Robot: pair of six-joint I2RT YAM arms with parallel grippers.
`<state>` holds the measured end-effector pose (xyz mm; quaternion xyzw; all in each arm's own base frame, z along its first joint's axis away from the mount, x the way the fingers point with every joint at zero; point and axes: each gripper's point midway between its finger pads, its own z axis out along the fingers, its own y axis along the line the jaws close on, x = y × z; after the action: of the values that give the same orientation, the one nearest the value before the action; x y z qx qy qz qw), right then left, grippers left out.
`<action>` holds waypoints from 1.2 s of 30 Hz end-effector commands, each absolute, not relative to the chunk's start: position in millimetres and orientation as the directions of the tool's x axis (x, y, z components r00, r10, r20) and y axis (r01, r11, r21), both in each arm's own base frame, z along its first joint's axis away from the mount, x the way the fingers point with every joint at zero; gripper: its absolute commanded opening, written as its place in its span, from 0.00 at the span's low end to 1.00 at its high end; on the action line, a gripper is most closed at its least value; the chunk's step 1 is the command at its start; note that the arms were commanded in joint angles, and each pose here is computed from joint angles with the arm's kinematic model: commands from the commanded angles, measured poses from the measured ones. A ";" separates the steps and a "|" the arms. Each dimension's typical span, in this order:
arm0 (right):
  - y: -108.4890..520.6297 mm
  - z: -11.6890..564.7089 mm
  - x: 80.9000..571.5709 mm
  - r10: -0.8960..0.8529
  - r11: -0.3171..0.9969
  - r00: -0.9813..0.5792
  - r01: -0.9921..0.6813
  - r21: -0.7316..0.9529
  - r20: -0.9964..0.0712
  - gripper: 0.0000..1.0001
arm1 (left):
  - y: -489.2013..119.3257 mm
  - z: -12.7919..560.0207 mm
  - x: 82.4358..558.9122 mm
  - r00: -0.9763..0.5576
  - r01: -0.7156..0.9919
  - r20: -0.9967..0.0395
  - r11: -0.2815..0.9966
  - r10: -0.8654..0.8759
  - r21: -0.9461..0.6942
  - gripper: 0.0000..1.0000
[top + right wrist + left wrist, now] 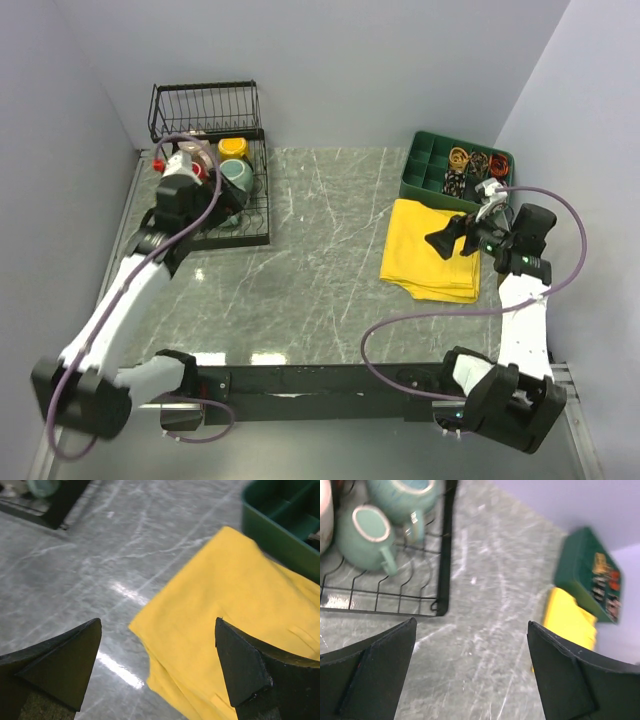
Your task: Load the cups into the dish rack
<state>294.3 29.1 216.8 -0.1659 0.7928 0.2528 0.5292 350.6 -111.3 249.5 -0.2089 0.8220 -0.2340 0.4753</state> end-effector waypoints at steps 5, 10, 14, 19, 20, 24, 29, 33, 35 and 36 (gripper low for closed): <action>-23.3 272.3 290.5 -0.024 0.979 -0.312 -0.200 0.041 -0.950 1.00 | -93.9 316.9 278.5 -0.304 0.104 -0.830 0.850 -0.467 -0.516 0.96; -54.8 310.7 278.2 0.024 0.999 -0.204 0.051 0.013 -0.979 1.00 | -76.1 353.8 238.2 -0.200 0.135 -0.866 0.863 -0.458 -0.487 0.96; -71.3 336.8 262.5 0.070 0.978 -0.094 0.205 0.050 -0.993 1.00 | -66.9 374.3 217.0 -0.137 0.151 -0.876 0.864 -0.463 -0.480 0.96; -75.3 351.9 247.2 0.087 0.961 -0.049 0.266 0.071 -0.995 1.00 | -61.2 390.5 202.0 -0.097 0.162 -0.878 0.863 -0.468 -0.478 0.96; -76.6 352.9 245.2 0.098 0.957 -0.045 0.280 0.082 -0.994 1.00 | -60.3 391.1 200.4 -0.096 0.160 -0.878 0.864 -0.469 -0.478 0.96; -77.6 354.7 237.9 0.109 0.948 -0.035 0.303 0.094 -0.993 1.00 | -57.0 399.1 191.6 -0.073 0.164 -0.873 0.858 -0.482 -0.488 0.96; -72.2 355.0 233.6 0.106 0.954 -0.028 0.285 0.094 -0.994 1.00 | -55.2 403.4 185.5 -0.058 0.169 -0.868 0.852 -0.493 -0.495 0.96; -68.7 358.1 230.8 0.121 0.955 -0.020 0.276 0.111 -0.992 1.00 | -53.4 402.6 181.2 -0.056 0.165 -0.867 0.851 -0.496 -0.498 0.96; -68.1 358.8 231.1 0.130 0.954 -0.019 0.275 0.120 -0.991 1.00 | -52.7 403.6 179.8 -0.053 0.165 -0.867 0.852 -0.495 -0.497 0.96; -67.7 360.5 230.6 0.130 0.954 -0.016 0.275 0.121 -0.991 1.00 | -52.3 404.6 178.2 -0.049 0.167 -0.866 0.851 -0.498 -0.498 0.96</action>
<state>236.3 -69.1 339.9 0.1358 0.7288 -0.0538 0.6690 188.0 -57.4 389.9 -0.1176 0.6969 -0.2438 0.6641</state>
